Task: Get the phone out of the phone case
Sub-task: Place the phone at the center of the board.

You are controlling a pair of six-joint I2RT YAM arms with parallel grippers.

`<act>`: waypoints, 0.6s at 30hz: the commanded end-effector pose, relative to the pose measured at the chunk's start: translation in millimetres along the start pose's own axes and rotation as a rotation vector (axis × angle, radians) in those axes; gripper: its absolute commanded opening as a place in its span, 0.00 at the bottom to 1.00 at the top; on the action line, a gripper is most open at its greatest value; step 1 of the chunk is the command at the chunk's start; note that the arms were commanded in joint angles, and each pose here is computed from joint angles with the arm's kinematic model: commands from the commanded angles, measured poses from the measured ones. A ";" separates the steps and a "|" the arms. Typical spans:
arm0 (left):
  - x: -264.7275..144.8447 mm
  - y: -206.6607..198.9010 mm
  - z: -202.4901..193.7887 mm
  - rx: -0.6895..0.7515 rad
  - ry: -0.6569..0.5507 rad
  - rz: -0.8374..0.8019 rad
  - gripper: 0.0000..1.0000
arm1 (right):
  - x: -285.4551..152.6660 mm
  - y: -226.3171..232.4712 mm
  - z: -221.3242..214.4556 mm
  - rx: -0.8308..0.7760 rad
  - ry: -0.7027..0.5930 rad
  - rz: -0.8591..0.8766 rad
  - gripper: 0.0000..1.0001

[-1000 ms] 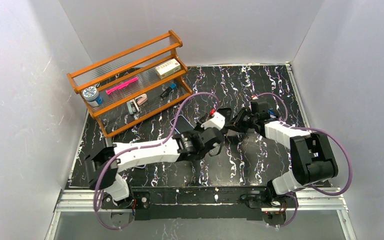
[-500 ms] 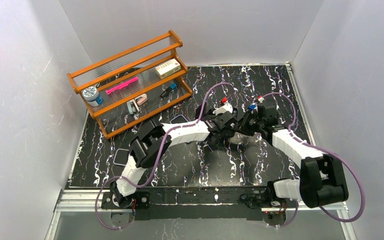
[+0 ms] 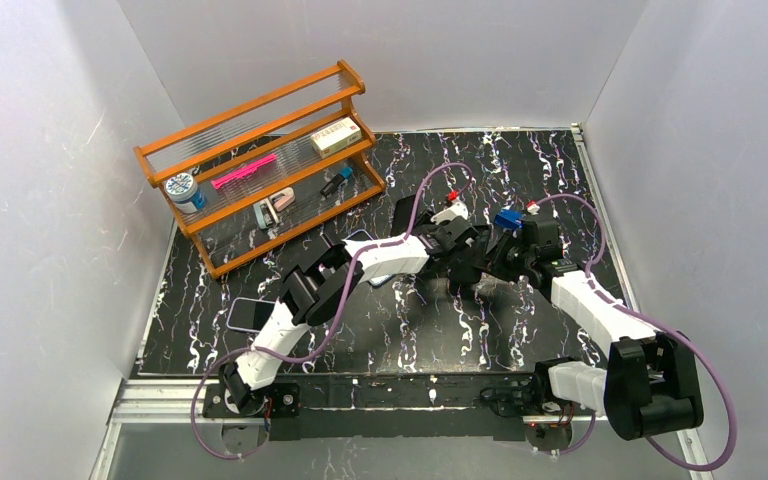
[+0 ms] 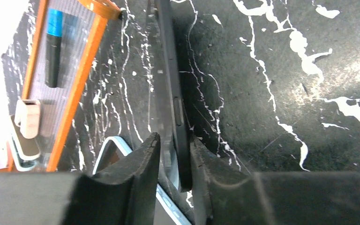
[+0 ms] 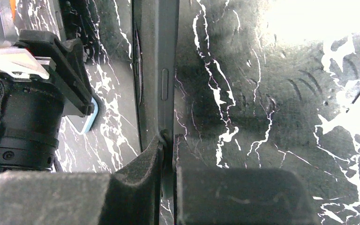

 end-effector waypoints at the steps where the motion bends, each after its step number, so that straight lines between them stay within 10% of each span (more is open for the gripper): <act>1: -3.3 -1.3 13.0 -0.071 -0.019 -0.018 0.31 | -3.6 -3.8 1.6 -0.013 -0.024 -0.022 0.01; 18: 7.1 18.0 39.4 -0.400 0.082 -0.270 0.83 | 11.8 17.5 34.9 -0.096 -0.022 0.099 0.01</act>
Point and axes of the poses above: each gripper's point midway between its finger pads, its own x axis out along the fingers, its own y axis along the line the jaws close on, z = x × y, the point moved 7 cm from there along -x, back along the fingers, and after that the axes turned 13 degrees about -x, right-handed, at the moved point
